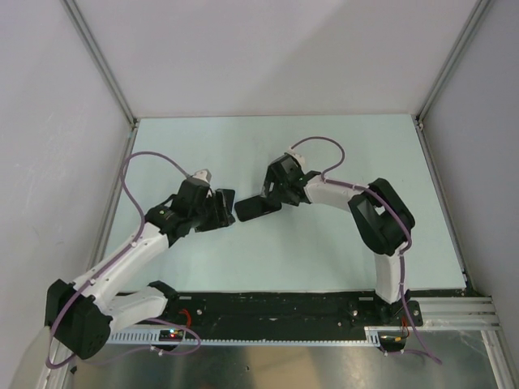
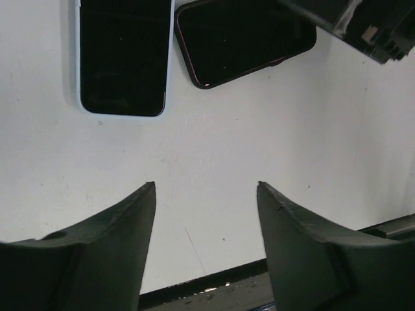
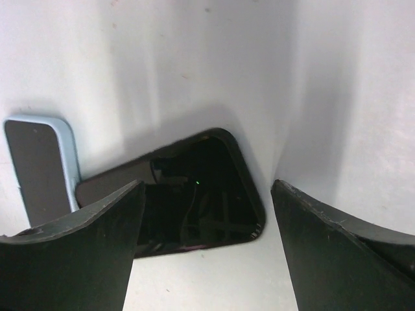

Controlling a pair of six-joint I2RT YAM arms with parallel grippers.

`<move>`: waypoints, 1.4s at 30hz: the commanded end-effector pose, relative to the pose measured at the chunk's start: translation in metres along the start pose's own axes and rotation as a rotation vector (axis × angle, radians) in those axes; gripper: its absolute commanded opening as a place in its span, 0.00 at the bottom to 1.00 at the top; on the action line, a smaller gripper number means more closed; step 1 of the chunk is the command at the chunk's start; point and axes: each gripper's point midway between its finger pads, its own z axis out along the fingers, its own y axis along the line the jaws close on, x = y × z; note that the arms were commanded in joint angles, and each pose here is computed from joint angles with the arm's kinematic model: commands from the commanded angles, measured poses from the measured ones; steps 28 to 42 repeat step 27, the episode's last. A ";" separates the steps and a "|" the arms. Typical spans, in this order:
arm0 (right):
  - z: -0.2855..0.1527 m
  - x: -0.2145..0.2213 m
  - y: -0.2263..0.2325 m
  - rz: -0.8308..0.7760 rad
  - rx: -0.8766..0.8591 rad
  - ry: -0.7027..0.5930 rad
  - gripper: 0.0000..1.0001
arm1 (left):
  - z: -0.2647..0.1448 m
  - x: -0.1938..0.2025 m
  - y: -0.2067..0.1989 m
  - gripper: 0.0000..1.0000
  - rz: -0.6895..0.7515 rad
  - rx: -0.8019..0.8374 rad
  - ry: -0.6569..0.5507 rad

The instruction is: Put the phone into the phone case

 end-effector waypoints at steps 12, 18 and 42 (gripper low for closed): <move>-0.159 -0.015 -0.062 0.010 -0.092 -0.213 0.96 | -0.041 -0.057 -0.021 1.00 -0.008 0.086 -0.261; -0.201 -0.004 -0.086 0.040 -0.140 -0.303 0.99 | -0.045 -0.060 -0.017 1.00 -0.009 0.088 -0.305; -0.217 -0.012 -0.086 0.031 -0.173 -0.361 0.99 | -0.050 -0.067 -0.019 1.00 -0.007 0.104 -0.350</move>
